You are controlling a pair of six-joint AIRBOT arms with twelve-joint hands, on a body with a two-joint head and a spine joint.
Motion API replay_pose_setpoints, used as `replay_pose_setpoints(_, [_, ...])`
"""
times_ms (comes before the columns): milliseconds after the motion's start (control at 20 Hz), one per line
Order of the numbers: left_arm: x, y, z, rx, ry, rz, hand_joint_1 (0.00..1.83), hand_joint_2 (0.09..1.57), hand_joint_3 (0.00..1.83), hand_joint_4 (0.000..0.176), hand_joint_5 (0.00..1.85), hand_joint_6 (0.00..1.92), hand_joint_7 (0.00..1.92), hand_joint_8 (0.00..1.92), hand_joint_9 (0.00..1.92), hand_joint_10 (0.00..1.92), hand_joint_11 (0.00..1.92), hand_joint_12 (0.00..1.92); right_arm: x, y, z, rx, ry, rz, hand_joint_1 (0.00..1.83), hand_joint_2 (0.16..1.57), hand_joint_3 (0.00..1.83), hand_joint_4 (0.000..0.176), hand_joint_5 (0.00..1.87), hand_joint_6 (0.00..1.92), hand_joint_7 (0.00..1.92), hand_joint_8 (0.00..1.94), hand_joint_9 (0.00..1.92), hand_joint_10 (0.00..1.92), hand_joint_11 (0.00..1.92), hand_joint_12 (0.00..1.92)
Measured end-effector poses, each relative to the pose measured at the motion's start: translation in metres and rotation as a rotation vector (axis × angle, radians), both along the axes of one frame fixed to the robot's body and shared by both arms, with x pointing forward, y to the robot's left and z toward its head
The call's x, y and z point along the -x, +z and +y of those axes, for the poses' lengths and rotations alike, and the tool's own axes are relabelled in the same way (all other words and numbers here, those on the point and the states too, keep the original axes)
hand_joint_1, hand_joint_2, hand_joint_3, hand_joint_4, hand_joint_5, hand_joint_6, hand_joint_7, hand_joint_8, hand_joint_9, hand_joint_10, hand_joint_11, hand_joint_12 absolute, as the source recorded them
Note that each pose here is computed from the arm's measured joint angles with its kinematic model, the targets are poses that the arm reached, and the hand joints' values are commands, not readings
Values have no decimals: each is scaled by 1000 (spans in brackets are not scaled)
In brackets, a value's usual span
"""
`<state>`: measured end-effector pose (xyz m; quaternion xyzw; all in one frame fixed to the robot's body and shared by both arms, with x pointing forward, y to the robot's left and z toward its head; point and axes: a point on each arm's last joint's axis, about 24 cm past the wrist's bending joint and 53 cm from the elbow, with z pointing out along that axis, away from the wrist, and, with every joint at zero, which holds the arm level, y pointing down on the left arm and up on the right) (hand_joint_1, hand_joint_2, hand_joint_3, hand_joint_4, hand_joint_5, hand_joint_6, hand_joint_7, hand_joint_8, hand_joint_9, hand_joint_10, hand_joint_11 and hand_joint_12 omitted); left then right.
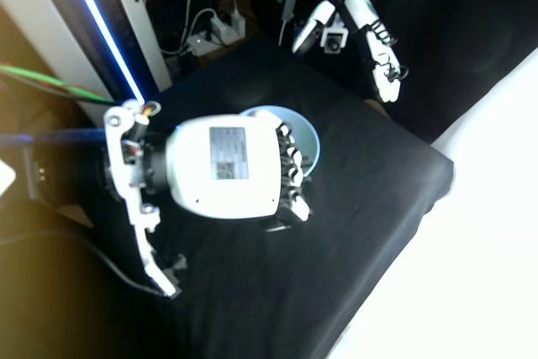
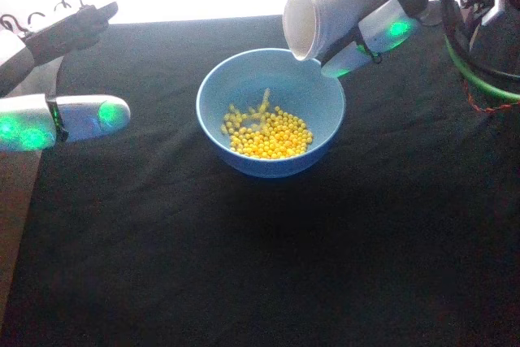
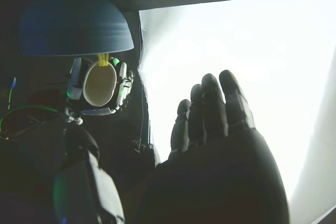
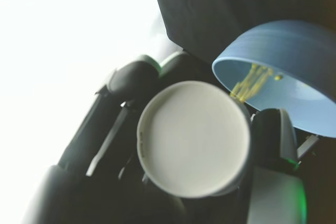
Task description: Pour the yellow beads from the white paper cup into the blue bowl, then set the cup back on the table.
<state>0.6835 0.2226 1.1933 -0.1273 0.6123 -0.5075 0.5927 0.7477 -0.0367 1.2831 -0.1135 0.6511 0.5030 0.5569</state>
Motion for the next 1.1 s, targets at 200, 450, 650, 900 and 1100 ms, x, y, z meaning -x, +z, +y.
replay_pose_setpoints(200, [0,1,0,2,1,-3,392,820,0,78,132,3,206,5,260,1,6,464,0,0,0,0,-1,1,1262,1009,0,11,1352,229,1210,692,1291,580,993,1481])
replay_pose_setpoints(450, [-1,2,1,6,4,-2,356,827,2,62,131,0,213,2,272,5,13,479,-2,9,-16,-66,-25,31,1250,1025,1,38,1269,483,1148,705,1188,492,851,1493])
replay_pose_setpoints(650, [-1,2,2,8,7,-2,370,828,2,73,130,1,192,1,285,8,14,480,-11,35,-66,-215,-89,61,1218,1059,5,1,1168,666,1070,816,876,1013,636,1737])
replay_pose_setpoints(900, [-1,1,1,14,6,-2,375,849,0,36,119,0,191,0,274,0,0,581,-20,11,-111,-436,-142,182,1111,1125,1,0,969,995,1138,99,1046,60,500,1203])
replay_pose_setpoints(1100, [-1,0,2,15,10,1,376,862,4,45,111,2,200,4,265,3,0,588,-26,-13,-152,-645,-204,246,1096,1097,0,43,1025,919,1097,219,999,8,395,1100])
